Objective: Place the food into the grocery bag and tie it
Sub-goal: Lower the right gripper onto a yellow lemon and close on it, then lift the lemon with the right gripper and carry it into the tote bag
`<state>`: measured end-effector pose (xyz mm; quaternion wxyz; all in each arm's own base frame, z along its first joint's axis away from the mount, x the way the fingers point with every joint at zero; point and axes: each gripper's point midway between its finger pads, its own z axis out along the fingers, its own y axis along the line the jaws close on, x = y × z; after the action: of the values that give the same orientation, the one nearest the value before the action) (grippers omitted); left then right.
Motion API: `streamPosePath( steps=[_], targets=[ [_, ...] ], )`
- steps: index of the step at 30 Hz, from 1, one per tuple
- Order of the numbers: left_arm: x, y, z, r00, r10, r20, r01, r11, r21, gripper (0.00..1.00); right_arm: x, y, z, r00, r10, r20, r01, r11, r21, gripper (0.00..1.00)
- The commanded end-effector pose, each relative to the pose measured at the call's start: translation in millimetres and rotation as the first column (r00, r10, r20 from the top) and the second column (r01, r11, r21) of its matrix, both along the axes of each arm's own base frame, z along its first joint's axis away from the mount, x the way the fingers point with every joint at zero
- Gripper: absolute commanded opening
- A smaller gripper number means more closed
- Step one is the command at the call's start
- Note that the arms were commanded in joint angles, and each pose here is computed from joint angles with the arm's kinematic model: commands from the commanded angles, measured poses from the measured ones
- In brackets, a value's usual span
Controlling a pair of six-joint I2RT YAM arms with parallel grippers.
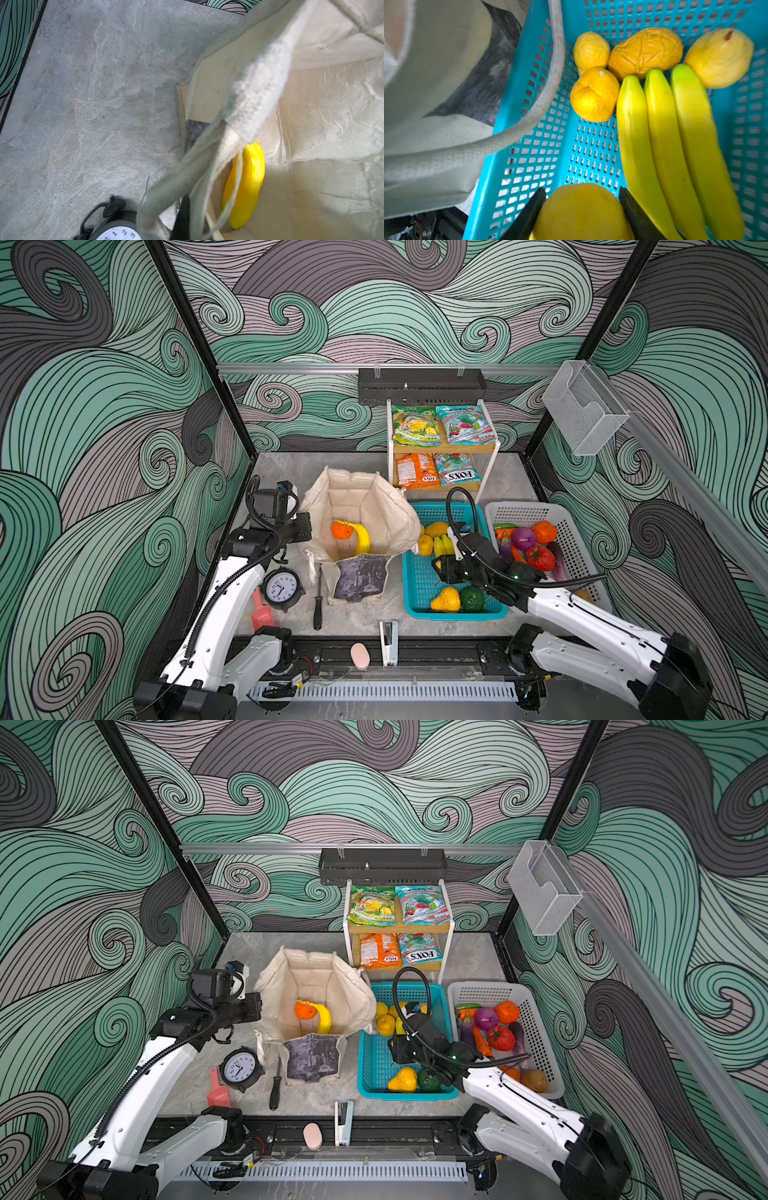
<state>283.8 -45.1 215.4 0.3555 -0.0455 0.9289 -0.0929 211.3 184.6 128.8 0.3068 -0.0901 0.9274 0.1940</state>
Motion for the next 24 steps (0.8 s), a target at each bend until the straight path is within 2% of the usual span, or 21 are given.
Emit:
streamPosePath(
  steps=[1,6,12,18,24],
  targets=[
    [-1,5,0,1.000,0.015,-0.006,-0.015,1.000,0.007,0.00,-2,-17,33,0.997,0.025,0.070,-0.020,0.997,-0.073,0.47],
    [-3,4,4,1.000,0.008,0.017,-0.008,1.000,0.003,0.00,5,-9,78,0.986,0.075,0.149,-0.065,0.995,-0.069,0.49],
    [-3,0,3,1.000,-0.009,0.007,0.009,1.000,-0.008,0.00,24,26,118,0.969,0.168,0.183,-0.163,0.986,-0.045,0.44],
    [-3,-1,2,1.000,-0.015,0.006,0.015,1.000,-0.015,0.00,43,74,141,0.947,0.242,0.210,-0.247,0.969,-0.001,0.44],
    [-3,-6,3,0.999,-0.034,0.009,0.034,0.999,-0.032,0.00,62,129,144,0.918,0.329,0.220,-0.328,0.944,-0.042,0.46]
  ],
)
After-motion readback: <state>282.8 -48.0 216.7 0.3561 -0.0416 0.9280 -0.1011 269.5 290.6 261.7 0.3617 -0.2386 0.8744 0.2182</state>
